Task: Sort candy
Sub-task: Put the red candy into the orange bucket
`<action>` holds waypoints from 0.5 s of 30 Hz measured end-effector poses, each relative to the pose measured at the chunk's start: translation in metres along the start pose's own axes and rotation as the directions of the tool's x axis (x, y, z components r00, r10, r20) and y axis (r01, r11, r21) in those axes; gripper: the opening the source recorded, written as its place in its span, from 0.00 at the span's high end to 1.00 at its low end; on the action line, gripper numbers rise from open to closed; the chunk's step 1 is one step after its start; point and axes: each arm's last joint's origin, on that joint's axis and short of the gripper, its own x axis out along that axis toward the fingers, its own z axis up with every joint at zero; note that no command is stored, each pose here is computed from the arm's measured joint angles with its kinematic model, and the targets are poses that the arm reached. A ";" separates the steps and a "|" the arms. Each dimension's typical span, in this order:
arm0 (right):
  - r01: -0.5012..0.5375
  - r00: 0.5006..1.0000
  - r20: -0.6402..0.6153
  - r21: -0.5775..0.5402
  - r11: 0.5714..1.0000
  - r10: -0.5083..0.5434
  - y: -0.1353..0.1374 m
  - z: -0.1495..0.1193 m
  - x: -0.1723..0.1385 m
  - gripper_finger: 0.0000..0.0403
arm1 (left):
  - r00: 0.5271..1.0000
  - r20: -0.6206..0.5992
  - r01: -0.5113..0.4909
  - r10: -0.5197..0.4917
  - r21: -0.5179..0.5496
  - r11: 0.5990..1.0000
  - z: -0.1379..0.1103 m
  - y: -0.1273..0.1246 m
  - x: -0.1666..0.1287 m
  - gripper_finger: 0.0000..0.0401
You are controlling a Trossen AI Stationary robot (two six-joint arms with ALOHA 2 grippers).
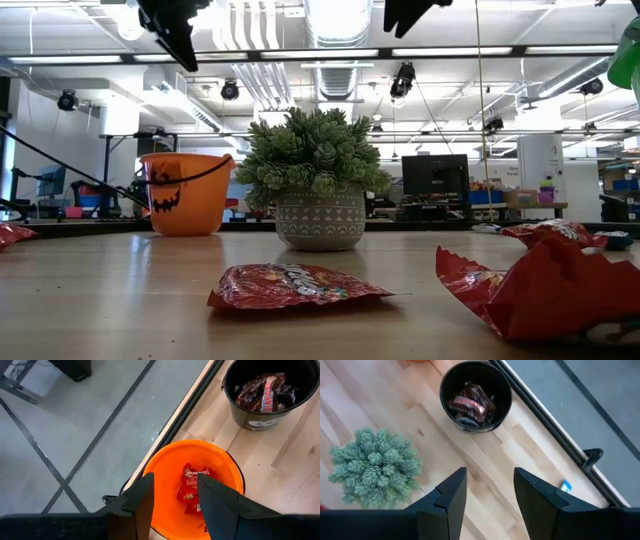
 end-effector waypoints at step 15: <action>0.127 0.958 -0.278 0.199 0.972 -0.069 0.018 -0.035 0.063 0.62 | 0.998 0.065 -0.008 0.010 -0.028 1.000 -0.010 0.007 -0.022 0.67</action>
